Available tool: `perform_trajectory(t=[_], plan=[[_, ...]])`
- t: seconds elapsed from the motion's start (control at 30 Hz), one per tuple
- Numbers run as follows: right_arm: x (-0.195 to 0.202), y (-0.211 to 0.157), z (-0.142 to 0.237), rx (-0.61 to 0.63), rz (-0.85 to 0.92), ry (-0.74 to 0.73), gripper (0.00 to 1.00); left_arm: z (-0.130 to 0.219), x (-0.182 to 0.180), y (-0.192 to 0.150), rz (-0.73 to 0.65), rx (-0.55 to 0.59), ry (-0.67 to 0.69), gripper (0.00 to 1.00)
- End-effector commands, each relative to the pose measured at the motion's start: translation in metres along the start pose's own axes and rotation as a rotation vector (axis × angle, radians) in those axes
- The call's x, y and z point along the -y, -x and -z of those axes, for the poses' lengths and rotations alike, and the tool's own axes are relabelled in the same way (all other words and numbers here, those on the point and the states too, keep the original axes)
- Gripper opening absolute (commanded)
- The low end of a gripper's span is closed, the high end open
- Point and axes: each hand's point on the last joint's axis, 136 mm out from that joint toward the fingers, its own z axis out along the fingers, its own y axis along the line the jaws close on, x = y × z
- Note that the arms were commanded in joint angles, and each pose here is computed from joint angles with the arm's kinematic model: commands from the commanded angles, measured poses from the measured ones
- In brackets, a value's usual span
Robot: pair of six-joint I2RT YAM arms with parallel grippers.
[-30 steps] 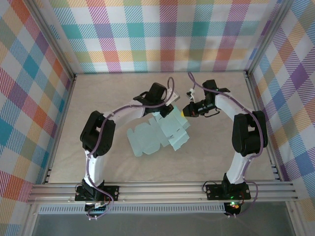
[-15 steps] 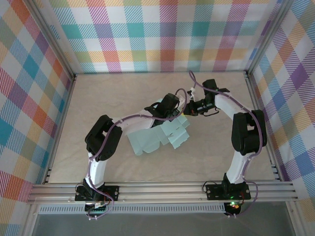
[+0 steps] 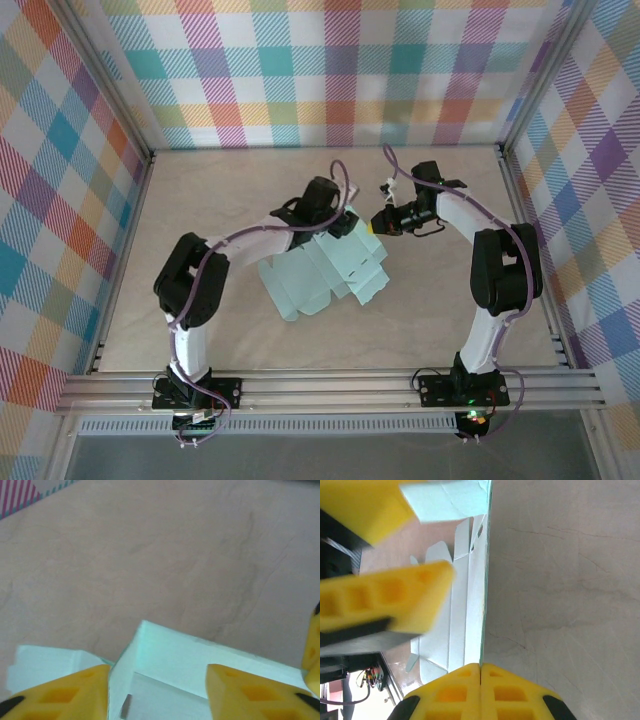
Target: Fold the paper box
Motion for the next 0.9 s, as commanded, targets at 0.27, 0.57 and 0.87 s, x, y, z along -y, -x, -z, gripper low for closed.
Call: perform_trajectory(t=[0.27, 0.57, 0.87], plan=[[-0.009, 0.000, 0.021, 0.049, 0.100, 0.029, 0.00, 0.059, -0.043, 0.000, 0.255, 0.106, -0.241, 0.75], [-0.022, 0.006, 0.045, 0.121, 0.132, 0.108, 0.00, 0.058, -0.046, -0.057, 0.234, -0.002, -0.428, 0.75], [-0.033, 0.001, 0.047, 0.111, 0.150, 0.168, 0.00, 0.036, -0.051, -0.075, 0.275, -0.084, -0.520, 0.66]])
